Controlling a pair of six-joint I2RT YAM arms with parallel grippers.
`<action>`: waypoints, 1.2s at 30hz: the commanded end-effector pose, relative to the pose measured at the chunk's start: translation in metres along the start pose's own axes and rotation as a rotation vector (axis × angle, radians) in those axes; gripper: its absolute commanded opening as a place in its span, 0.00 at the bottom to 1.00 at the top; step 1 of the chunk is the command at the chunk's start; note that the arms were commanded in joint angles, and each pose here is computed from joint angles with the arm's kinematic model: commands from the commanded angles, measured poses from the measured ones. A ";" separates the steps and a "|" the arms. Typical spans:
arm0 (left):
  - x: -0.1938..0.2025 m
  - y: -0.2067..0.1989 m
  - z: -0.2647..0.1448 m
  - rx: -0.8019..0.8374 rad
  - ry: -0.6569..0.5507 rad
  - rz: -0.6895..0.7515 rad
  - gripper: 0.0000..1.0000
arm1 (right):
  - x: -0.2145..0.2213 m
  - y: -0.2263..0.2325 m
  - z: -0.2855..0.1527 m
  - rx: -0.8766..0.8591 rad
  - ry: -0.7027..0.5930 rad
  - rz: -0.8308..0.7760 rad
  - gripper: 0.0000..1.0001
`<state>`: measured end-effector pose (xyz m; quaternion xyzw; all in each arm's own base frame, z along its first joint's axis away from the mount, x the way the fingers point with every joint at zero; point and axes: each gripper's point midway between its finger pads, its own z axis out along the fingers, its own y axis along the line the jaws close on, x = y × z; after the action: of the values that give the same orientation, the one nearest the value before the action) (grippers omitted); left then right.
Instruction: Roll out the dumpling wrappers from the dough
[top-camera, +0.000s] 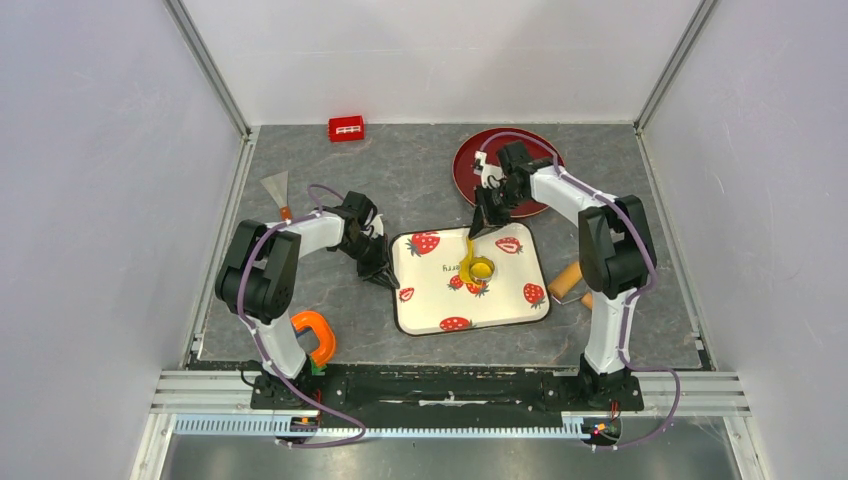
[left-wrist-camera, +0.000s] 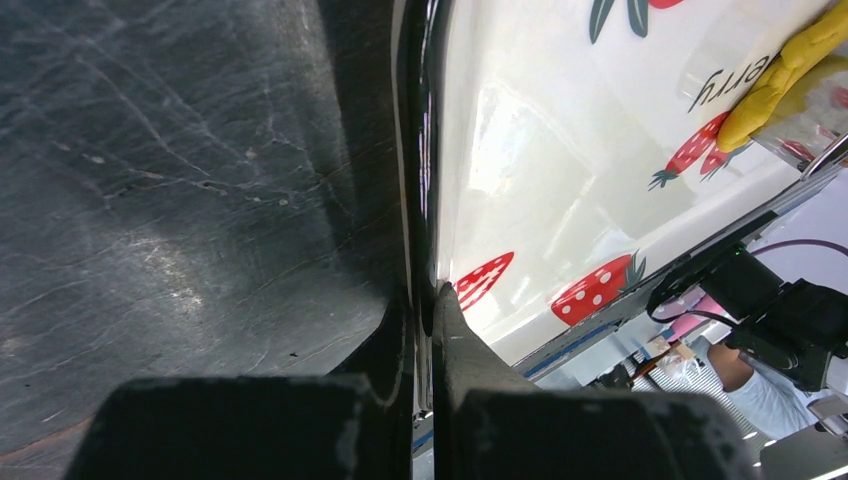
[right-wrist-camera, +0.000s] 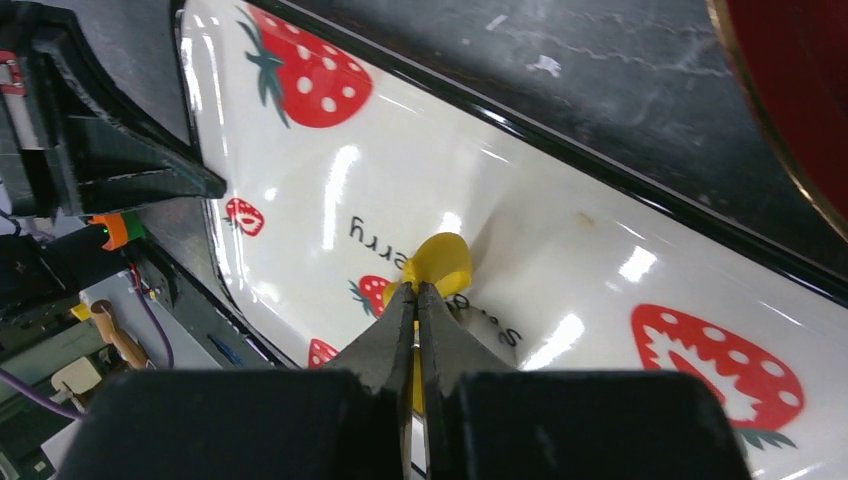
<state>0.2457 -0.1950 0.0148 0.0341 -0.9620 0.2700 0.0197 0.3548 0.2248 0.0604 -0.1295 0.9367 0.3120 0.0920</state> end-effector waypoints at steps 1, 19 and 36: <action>0.003 0.025 0.012 -0.129 0.011 0.086 0.02 | -0.011 0.030 -0.001 -0.078 0.001 -0.039 0.02; 0.005 0.024 0.017 -0.137 0.031 0.085 0.02 | 0.041 0.098 -0.015 -0.193 0.103 -0.152 0.02; 0.004 0.026 0.020 -0.148 0.036 0.082 0.02 | 0.076 0.111 -0.062 -0.167 0.064 -0.190 0.03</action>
<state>0.2465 -0.2012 0.0142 0.0256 -0.9634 0.2655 0.0277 0.2490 0.2624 0.1315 -0.2243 0.8989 0.3728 0.0527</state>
